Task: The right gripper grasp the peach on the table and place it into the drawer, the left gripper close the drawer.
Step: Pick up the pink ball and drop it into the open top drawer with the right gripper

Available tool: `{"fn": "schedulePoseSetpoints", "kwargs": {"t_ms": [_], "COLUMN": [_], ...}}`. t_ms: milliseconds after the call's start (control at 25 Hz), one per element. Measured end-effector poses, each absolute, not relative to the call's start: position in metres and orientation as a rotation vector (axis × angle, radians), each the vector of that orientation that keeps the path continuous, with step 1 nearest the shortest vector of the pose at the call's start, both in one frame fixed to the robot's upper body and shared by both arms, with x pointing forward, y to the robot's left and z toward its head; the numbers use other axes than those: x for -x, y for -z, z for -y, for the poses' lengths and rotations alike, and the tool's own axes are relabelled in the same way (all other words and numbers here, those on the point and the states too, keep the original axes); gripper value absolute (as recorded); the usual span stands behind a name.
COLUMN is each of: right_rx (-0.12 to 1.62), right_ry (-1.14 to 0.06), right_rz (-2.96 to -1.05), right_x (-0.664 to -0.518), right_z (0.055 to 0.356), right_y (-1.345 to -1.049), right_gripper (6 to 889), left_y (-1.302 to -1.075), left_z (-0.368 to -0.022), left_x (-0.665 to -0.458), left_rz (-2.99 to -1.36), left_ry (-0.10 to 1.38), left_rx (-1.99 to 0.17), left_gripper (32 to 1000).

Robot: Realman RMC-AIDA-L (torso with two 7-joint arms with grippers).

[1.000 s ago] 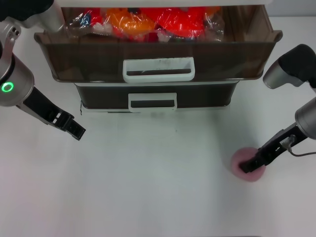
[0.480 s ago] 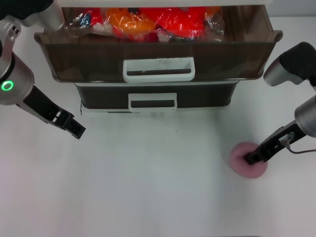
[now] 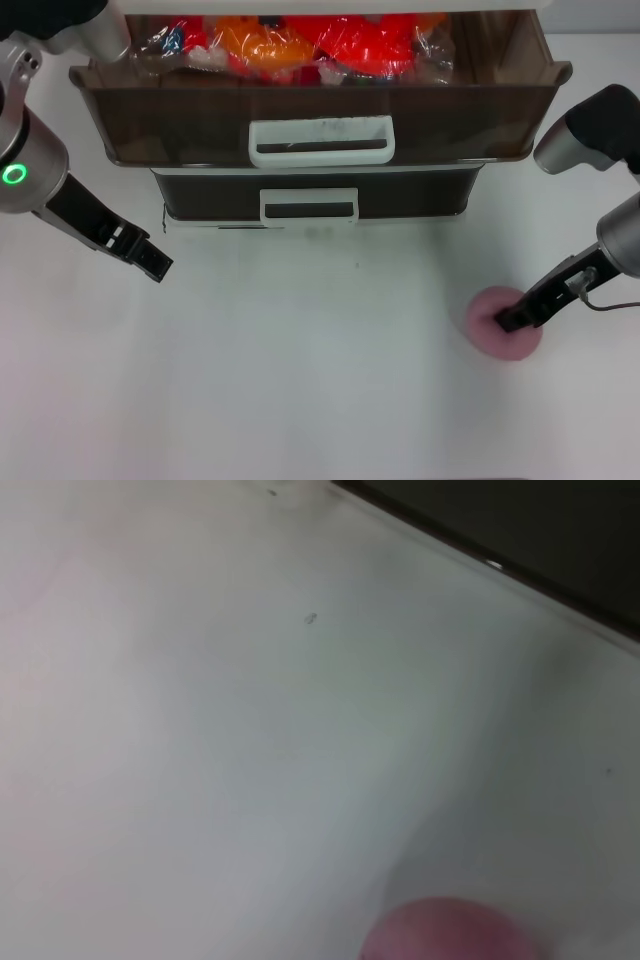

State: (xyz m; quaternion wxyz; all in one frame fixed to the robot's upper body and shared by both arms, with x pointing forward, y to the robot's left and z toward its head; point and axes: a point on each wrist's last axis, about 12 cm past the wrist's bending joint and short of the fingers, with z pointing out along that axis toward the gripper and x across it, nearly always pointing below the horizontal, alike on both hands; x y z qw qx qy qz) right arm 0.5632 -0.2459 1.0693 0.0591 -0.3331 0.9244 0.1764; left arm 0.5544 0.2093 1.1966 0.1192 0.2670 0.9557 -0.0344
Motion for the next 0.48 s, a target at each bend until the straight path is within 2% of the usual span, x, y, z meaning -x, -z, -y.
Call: {"fn": "schedulePoseSetpoints", "kwargs": {"t_ms": [240, 360, 480], "right_rx": [1.032, 1.047, 0.979], "right_ry": [-0.529, -0.506, -0.422], "right_rz": [-2.791, -2.758, -2.719], "right_x": [-0.564, -0.567, -0.577], "right_z": [0.246, 0.249, 0.268], "right_y": [-1.076, -1.092, -1.12], "right_gripper": [156, 157, 156], "left_y": [-1.195, -1.195, -1.194], "left_z": [-0.211, -0.212, -0.215], "left_x": [-0.554, -0.554, -0.553], "left_rz": [-2.798, -2.801, -2.809], "left_ry": [0.1, 0.1, 0.096], "left_rx": [-0.778, -0.772, -0.764], "left_gripper": [877, 877, 877]}}
